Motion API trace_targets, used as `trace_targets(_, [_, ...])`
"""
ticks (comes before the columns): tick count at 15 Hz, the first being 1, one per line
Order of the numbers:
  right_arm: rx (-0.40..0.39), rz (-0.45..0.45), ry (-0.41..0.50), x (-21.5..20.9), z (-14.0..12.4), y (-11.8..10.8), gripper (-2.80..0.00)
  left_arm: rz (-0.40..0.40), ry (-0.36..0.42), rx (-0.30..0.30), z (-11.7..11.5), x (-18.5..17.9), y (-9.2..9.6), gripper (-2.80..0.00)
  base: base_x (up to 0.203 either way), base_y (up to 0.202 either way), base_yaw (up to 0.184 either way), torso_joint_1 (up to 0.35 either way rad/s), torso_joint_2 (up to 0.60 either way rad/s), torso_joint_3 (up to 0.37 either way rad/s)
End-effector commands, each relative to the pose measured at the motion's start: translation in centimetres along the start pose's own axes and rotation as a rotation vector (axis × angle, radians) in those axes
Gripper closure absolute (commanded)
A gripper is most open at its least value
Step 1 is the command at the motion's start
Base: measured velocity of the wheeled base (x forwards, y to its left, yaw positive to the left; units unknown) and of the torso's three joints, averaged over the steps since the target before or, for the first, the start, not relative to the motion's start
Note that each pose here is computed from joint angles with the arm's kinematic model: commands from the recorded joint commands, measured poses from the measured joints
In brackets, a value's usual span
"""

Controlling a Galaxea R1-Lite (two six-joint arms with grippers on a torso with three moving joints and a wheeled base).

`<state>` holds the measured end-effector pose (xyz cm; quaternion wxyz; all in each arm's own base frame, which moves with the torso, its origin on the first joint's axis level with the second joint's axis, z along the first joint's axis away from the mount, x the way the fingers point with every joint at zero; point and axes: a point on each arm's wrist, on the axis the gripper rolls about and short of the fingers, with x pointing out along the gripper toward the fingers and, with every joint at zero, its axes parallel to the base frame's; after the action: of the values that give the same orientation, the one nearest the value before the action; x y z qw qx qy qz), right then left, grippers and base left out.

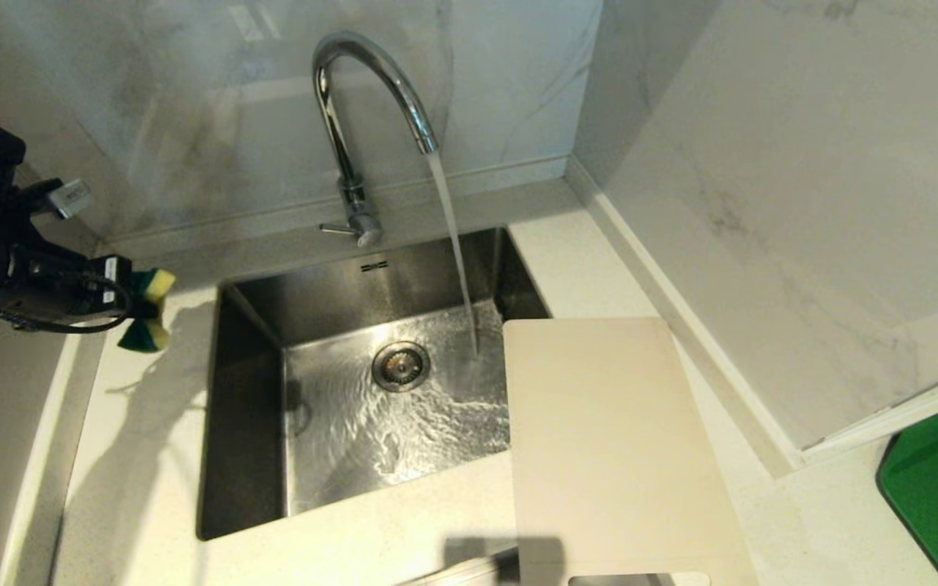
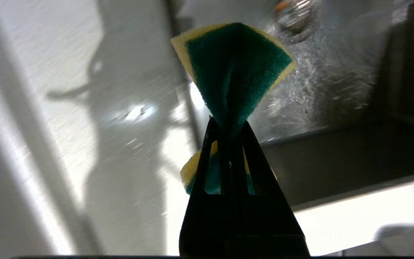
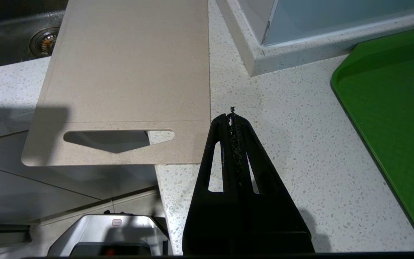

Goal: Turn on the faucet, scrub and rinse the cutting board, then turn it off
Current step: Put down the cleaning cloth

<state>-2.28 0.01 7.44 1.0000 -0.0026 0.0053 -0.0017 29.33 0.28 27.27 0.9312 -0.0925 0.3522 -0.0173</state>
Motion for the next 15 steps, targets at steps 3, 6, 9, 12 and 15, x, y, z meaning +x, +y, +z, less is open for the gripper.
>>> trace_targets(3, [-0.001,0.0,0.0,0.0,0.0,0.0,0.0,0.098,0.146,-0.027,-2.8,1.8,4.1,0.0,0.0,0.0,0.0,0.0,0.0,0.0])
trace_targets(6, [-0.001,0.0,-0.001,0.0,0.0,0.0,0.0,0.138,0.267,-0.042,-5.4,3.4,6.5,0.0,0.0,0.0,0.0,0.0,0.0,0.0])
trace_targets(9, [-0.001,0.0,0.0,0.0,0.0,0.0,0.0,0.113,0.339,-0.079,-7.0,4.3,7.4,0.0,0.0,0.0,0.0,0.0,0.0,0.0])
trace_targets(12, [-0.001,0.0,0.0,0.0,0.0,0.0,0.0,0.079,0.391,-0.103,-7.8,5.7,7.7,0.0,0.0,0.0,0.0,0.0,0.0,0.0])
trace_targets(15, [-0.001,0.0,0.0,0.0,0.0,0.0,0.0,0.072,0.408,-0.118,-8.0,6.3,8.1,0.0,0.0,0.0,0.0,0.0,0.0,0.0])
